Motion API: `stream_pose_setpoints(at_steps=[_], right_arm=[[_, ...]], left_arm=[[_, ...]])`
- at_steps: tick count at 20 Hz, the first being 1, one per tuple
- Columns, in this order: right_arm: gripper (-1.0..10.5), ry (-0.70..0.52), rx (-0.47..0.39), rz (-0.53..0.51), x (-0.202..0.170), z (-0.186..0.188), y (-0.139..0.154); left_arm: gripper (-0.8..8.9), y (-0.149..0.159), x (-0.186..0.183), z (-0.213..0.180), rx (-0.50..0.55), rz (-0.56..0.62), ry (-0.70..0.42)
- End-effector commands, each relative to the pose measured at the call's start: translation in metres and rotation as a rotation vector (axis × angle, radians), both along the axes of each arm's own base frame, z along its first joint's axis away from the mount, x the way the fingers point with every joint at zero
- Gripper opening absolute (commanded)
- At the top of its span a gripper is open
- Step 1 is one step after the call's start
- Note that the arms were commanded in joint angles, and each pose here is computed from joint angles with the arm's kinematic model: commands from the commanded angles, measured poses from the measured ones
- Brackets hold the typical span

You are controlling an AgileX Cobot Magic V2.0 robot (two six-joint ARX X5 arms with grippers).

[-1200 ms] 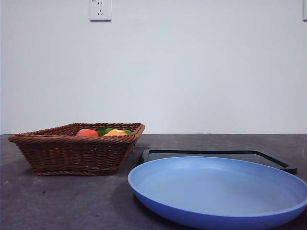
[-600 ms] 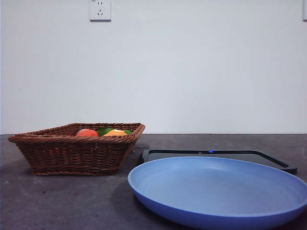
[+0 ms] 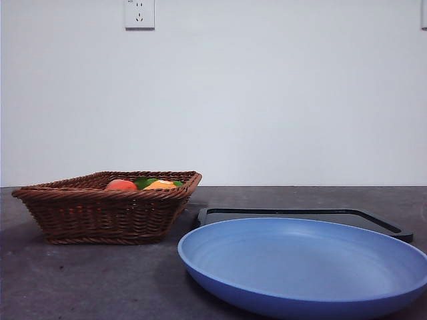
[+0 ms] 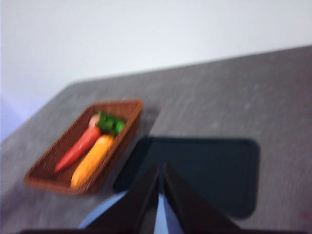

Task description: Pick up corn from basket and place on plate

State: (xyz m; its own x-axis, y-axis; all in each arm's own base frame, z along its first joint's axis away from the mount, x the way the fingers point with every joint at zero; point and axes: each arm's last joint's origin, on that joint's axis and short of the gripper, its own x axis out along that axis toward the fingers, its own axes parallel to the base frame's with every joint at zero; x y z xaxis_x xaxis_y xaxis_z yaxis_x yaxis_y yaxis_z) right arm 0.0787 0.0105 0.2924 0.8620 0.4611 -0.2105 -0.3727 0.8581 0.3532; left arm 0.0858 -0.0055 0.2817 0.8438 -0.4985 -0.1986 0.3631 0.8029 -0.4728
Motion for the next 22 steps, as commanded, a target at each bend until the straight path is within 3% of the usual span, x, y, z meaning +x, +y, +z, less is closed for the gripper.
stream_pose_setpoints(at_steps=[1, 6, 13, 18, 20, 22], right_arm=[[0.0, 0.026, -0.103, 0.053, 0.003, 0.011, 0.000], [0.0, 0.142, -0.199, 0.117, 0.008, 0.022, 0.001], [0.0, 0.213, -0.226, 0.211, 0.017, 0.023, 0.008], [0.0, 0.234, -0.230, 0.249, 0.022, 0.021, 0.012], [0.9, 0.226, -0.230, 0.249, 0.024, 0.022, 0.012], [2.8, 0.224, -0.230, 0.247, 0.024, 0.022, 0.012]], left_arm=[[0.07, -0.002, 0.000, 0.013, 0.082, -0.080, -0.026], [0.07, -0.007, 0.002, 0.023, 0.149, -0.177, 0.056], [0.07, -0.013, 0.006, 0.022, 0.167, -0.273, 0.135], [0.12, -0.014, 0.008, 0.021, 0.170, -0.278, 0.136], [0.99, -0.014, 0.008, 0.021, 0.168, -0.277, 0.139], [2.96, -0.014, 0.008, 0.021, 0.164, -0.275, 0.143]])
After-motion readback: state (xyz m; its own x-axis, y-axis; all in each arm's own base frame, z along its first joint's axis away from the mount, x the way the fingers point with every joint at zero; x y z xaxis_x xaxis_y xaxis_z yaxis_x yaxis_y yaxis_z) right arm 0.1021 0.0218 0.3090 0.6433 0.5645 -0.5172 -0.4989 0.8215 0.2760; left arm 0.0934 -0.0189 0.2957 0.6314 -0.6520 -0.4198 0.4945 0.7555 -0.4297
